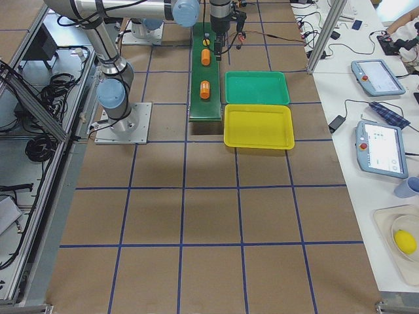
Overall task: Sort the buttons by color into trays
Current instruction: 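Grasp another yellow-capped button from the pile with the left gripper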
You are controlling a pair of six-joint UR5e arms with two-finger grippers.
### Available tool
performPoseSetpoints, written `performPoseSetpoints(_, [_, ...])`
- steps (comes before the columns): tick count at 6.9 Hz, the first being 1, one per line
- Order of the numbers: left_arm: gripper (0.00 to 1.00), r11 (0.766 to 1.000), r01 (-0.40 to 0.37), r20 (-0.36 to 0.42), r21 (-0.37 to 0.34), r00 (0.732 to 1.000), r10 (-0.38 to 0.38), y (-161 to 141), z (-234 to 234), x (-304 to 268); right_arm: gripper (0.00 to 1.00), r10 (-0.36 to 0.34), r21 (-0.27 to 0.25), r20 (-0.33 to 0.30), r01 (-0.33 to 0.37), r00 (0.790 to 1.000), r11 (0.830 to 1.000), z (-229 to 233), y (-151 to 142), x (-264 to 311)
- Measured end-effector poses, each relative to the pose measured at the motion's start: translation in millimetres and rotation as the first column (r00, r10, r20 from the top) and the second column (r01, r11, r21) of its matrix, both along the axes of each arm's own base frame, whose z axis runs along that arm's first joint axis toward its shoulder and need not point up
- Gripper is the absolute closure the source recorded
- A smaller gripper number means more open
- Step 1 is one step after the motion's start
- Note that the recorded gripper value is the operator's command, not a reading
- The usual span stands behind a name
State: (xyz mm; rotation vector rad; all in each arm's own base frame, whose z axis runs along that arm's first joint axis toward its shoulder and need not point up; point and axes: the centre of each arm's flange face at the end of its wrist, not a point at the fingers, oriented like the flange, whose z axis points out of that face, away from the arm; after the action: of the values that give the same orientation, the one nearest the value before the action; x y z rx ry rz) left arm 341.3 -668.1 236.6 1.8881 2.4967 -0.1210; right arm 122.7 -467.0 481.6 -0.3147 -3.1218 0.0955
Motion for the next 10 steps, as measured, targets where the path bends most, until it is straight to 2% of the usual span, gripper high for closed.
performPoseSetpoints(3, [0.02,0.999,-0.004,-0.027,0.037,1.0,0.005,-6,-29,10,0.0,-0.001,0.017,-0.002,0.001,1.0,1.0,-10,3,0])
performPoseSetpoints(4, [0.07,0.999,-0.004,-0.034,0.046,0.999,0.005,-6,-38,11,0.0,-0.001,0.021,-0.001,0.001,1.0,1.0,-13,4,0])
performPoseSetpoints(5, [0.27,0.999,-0.004,-0.038,0.052,0.999,0.006,-6,-45,12,0.0,-0.001,0.021,-0.001,0.001,1.0,1.0,-14,4,0])
performPoseSetpoints(7, [0.72,0.998,0.028,-0.047,0.054,0.999,-0.026,-7,-53,13,0.0,-0.002,0.022,-0.001,0.002,1.0,1.0,-14,5,0])
performPoseSetpoints(9, [1.0,0.996,0.082,-0.053,0.048,0.995,-0.079,-7,-56,13,0.0,-0.002,0.023,0.0,0.002,1.0,1.0,-15,5,0])
performPoseSetpoints(10, [1.0,0.995,0.089,-0.053,0.047,0.995,-0.086,-7,-56,13,0.0,-0.002,0.021,0.0,0.002,1.0,1.0,-15,5,0])
